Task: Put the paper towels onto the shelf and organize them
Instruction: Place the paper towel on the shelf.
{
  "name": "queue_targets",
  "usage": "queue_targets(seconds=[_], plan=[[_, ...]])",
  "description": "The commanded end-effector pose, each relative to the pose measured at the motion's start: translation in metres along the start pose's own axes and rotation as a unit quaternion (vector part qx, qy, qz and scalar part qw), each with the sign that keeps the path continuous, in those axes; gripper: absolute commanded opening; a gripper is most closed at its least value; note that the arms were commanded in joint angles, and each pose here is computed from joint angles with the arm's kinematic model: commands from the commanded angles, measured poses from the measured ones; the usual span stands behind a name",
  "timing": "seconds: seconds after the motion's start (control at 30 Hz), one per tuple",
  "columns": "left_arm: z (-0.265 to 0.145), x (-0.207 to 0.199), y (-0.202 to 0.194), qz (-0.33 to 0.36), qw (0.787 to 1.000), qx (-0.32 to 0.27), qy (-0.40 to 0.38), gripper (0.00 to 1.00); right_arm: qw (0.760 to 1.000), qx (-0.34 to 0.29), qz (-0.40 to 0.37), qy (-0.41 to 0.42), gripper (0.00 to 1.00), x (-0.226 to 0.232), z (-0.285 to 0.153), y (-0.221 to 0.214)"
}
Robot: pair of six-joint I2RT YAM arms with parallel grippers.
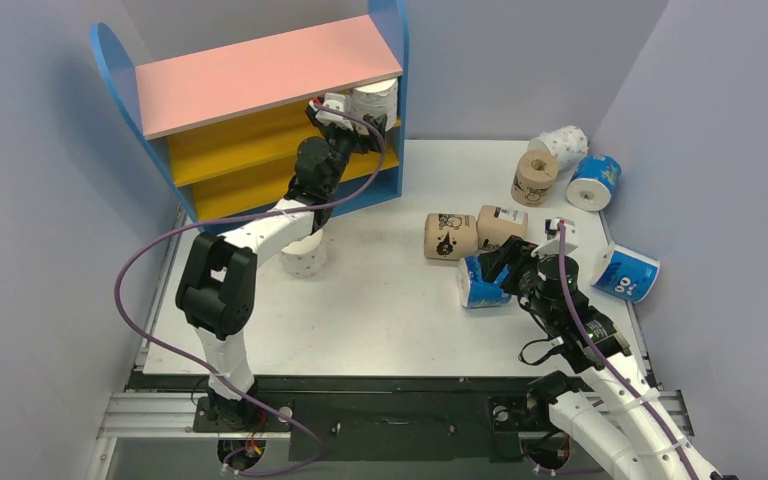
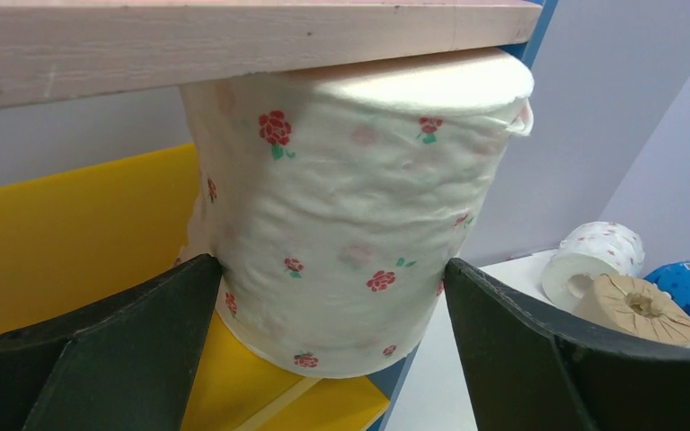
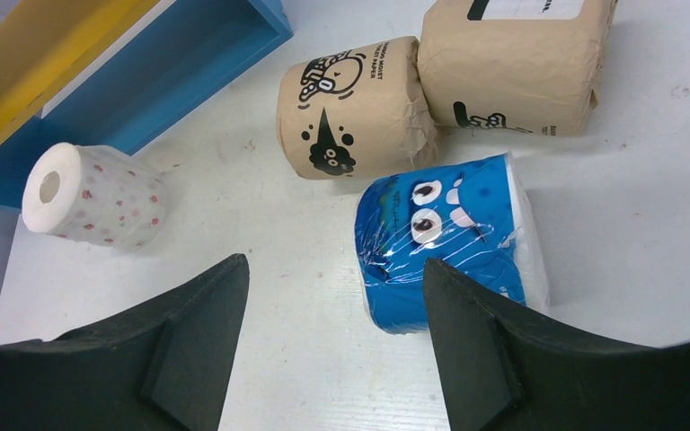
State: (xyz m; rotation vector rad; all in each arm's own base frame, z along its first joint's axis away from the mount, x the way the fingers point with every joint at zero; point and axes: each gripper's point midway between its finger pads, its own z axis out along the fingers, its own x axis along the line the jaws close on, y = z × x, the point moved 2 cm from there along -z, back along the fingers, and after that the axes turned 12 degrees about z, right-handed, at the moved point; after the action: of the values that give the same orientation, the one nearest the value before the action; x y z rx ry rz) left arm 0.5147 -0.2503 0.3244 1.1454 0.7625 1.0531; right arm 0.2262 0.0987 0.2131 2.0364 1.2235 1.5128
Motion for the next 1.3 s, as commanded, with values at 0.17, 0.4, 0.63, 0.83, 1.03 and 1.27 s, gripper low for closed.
queue_targets(seconds=[0.17, 0.4, 0.63, 0.83, 1.03, 1.27], plan=[[0.019, 0.015, 0.016, 0.019, 0.998, -0.038, 0.048, 0.94, 1.000, -0.022, -0.009, -0.001, 0.66, 0.005, -0.002, 0.013], [0.025, 0.019, 0.011, 0.027, 0.997, -0.038, 0.060, 0.94, 1.000, -0.020, -0.012, -0.006, 0.67, 0.003, -0.001, 0.012], [0.032, 0.021, 0.004, 0.027, 0.996, -0.037, 0.072, 0.94, 1.000, -0.014, -0.009, -0.005, 0.66, 0.003, 0.002, 0.009], [0.039, 0.023, 0.003, 0.029, 0.996, -0.039, 0.074, 0.94, 1.000, -0.010, -0.009, -0.008, 0.66, 0.002, 0.004, 0.006], [0.045, 0.022, -0.001, 0.030, 0.996, -0.038, 0.073, 0.94, 1.000, -0.010, -0.009, -0.008, 0.66, 0.002, 0.005, 0.006], [0.047, 0.021, -0.005, 0.029, 0.996, -0.036, 0.071, 0.94, 1.000, -0.009, -0.009, -0.006, 0.66, 0.003, 0.006, 0.007]])
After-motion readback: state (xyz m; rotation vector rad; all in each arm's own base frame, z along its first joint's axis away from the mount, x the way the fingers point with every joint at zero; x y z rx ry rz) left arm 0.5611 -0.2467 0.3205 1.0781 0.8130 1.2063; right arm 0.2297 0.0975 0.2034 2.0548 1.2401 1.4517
